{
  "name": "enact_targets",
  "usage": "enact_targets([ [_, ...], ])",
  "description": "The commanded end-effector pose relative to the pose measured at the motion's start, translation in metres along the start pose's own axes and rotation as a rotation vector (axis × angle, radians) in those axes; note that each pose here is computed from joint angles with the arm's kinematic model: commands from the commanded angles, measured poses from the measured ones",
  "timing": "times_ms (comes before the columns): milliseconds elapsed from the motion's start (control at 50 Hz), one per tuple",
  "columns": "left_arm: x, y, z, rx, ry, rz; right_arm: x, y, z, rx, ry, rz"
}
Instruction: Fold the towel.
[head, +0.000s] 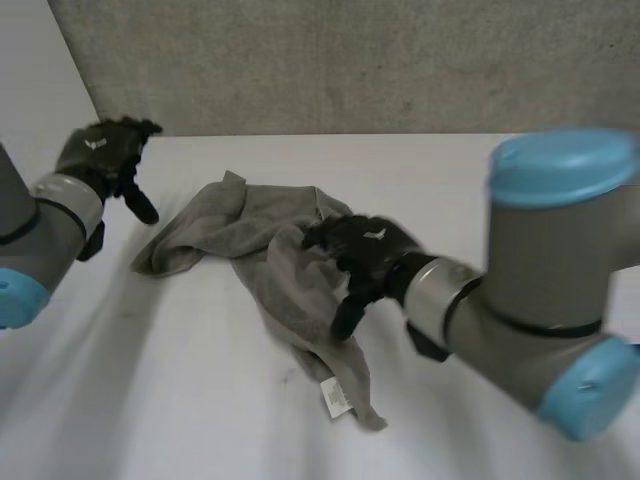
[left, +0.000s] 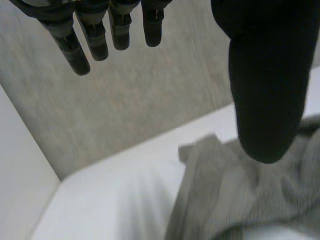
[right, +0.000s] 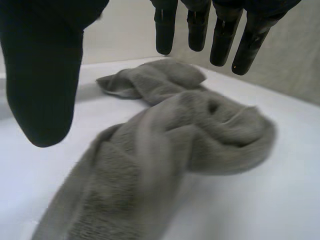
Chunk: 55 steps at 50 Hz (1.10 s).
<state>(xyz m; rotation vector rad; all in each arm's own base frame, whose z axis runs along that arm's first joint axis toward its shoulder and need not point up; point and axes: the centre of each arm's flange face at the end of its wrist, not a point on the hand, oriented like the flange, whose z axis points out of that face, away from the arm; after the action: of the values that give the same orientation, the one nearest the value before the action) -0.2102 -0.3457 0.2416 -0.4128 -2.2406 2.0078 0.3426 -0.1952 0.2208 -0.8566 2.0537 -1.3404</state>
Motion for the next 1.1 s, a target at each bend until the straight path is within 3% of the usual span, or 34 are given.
enact_targets([
  [20,-0.007,0.045,0.019,-0.086,-0.007,-0.012,-0.024,0.03,0.039,0.055,-0.059,0.009],
  [240,-0.008,0.071,0.003,-0.177,-0.011,-0.024,-0.034,0.083,0.082,-0.006,0.038,-0.042],
  [320,-0.007,0.071,-0.006,-0.186,-0.01,-0.025,-0.028,0.092,0.091,-0.016,0.099,-0.153],
  [360,-0.007,0.071,-0.009,-0.189,-0.01,-0.027,-0.025,0.08,0.091,0.026,0.135,-0.178],
  [400,-0.006,0.07,-0.012,-0.189,-0.005,-0.026,-0.019,0.023,0.078,0.231,0.199,-0.163],
  [420,-0.004,0.068,-0.015,-0.187,-0.002,-0.025,-0.019,0.023,0.078,0.232,0.199,-0.163],
  [440,-0.003,0.066,-0.019,-0.184,0.0,-0.024,-0.018,-0.014,0.062,0.357,0.204,-0.142],
  [460,-0.003,0.066,-0.019,-0.184,0.0,-0.024,-0.018,-0.015,0.062,0.358,0.204,-0.142],
  [500,0.003,0.062,-0.025,-0.176,0.016,-0.023,0.006,-0.083,0.026,0.572,0.243,-0.099],
  [520,0.003,0.062,-0.025,-0.176,0.016,-0.023,0.006,-0.083,0.025,0.573,0.244,-0.099],
  [560,0.013,0.056,-0.032,-0.161,0.05,-0.022,0.028,-0.123,-0.003,0.677,0.252,-0.091],
  [740,0.045,0.05,-0.042,-0.135,0.156,-0.042,0.027,-0.147,-0.031,0.709,0.198,-0.121],
  [1020,0.103,0.062,-0.046,-0.175,0.307,-0.232,0.024,-0.165,-0.07,0.743,0.2,-0.142],
  [1100,0.129,0.061,-0.065,-0.219,0.443,-0.33,0.025,-0.16,-0.071,0.725,0.2,-0.149],
])
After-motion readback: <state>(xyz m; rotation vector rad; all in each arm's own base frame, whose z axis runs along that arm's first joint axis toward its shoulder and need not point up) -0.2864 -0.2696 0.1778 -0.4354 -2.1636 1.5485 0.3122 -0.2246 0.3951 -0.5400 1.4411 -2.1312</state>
